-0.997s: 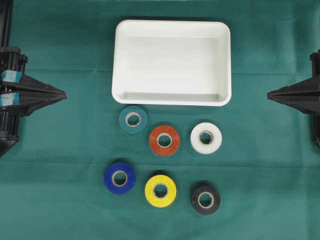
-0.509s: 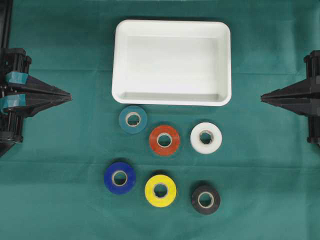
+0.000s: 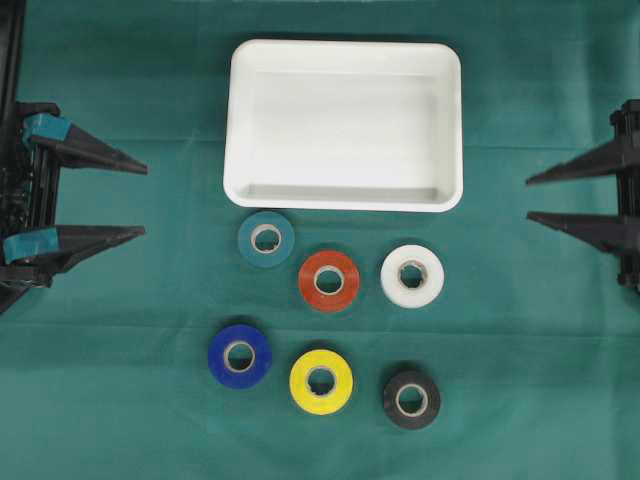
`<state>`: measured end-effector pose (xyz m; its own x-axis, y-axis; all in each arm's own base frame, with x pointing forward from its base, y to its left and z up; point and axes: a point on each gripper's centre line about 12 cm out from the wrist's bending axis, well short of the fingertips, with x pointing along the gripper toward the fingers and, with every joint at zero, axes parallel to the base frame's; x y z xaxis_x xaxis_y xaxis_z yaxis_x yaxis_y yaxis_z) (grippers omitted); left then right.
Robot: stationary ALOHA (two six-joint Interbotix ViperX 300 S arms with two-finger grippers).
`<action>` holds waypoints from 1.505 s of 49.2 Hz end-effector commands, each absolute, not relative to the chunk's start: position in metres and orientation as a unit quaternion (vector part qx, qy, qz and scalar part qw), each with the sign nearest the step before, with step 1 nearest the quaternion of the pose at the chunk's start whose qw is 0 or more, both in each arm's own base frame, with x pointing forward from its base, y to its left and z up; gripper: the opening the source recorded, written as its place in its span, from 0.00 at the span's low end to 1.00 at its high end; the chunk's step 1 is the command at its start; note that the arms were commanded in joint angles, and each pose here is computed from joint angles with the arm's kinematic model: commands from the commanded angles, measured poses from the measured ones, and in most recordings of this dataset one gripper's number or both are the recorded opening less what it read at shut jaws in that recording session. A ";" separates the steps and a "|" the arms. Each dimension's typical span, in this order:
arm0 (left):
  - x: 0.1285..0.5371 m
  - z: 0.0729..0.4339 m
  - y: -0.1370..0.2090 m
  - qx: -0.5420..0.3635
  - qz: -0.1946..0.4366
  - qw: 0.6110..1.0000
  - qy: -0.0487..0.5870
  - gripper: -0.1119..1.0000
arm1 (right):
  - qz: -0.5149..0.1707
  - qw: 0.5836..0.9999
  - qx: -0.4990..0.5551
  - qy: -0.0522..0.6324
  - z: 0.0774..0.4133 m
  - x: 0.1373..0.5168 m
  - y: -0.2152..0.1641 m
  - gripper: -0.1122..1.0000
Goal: Pick up the tape from a random location and place it into the white case.
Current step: 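Raise the left gripper from rest and open it toward the tapes, then reach the left gripper over the black tape roll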
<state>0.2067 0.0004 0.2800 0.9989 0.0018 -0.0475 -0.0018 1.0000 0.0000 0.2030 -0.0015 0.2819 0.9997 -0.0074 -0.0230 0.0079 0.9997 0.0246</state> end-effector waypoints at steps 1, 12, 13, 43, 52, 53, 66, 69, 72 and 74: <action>0.209 0.288 0.000 0.001 0.001 1.000 0.015 0.99 | -0.005 1.000 0.014 0.007 0.290 0.206 -0.002 0.72; 0.209 0.288 0.000 0.001 0.001 1.000 0.015 0.99 | -0.005 1.000 0.014 0.015 0.289 0.206 -0.002 0.91; 0.209 0.288 0.000 -0.001 0.001 1.000 0.015 0.99 | -0.006 1.000 0.015 0.013 0.290 0.206 -0.002 0.92; 0.206 0.289 -0.035 -0.003 -0.083 0.996 0.013 0.99 | -0.008 1.000 0.014 0.019 0.288 0.207 -0.003 0.92; 0.207 0.288 -0.036 -0.003 -0.087 0.996 0.016 0.99 | -0.009 1.000 0.014 0.019 0.288 0.207 -0.004 0.92; 0.207 0.288 -0.036 -0.003 -0.087 0.996 0.016 0.99 | -0.008 1.000 0.015 0.018 0.289 0.207 -0.003 0.92; 0.219 0.293 -0.039 -0.004 -0.087 0.996 0.018 0.99 | -0.008 1.000 0.014 0.019 0.288 0.207 -0.003 0.92; 0.226 0.294 -0.040 -0.004 -0.087 0.996 0.021 0.99 | -0.008 1.000 0.014 0.020 0.288 0.207 -0.003 0.92; 0.234 0.294 -0.041 -0.004 -0.086 0.996 0.026 0.99 | -0.009 1.000 0.014 0.020 0.288 0.207 -0.004 0.92; 0.240 0.296 -0.042 -0.003 -0.086 0.996 0.028 0.99 | -0.009 1.000 0.014 0.019 0.288 0.207 -0.004 0.92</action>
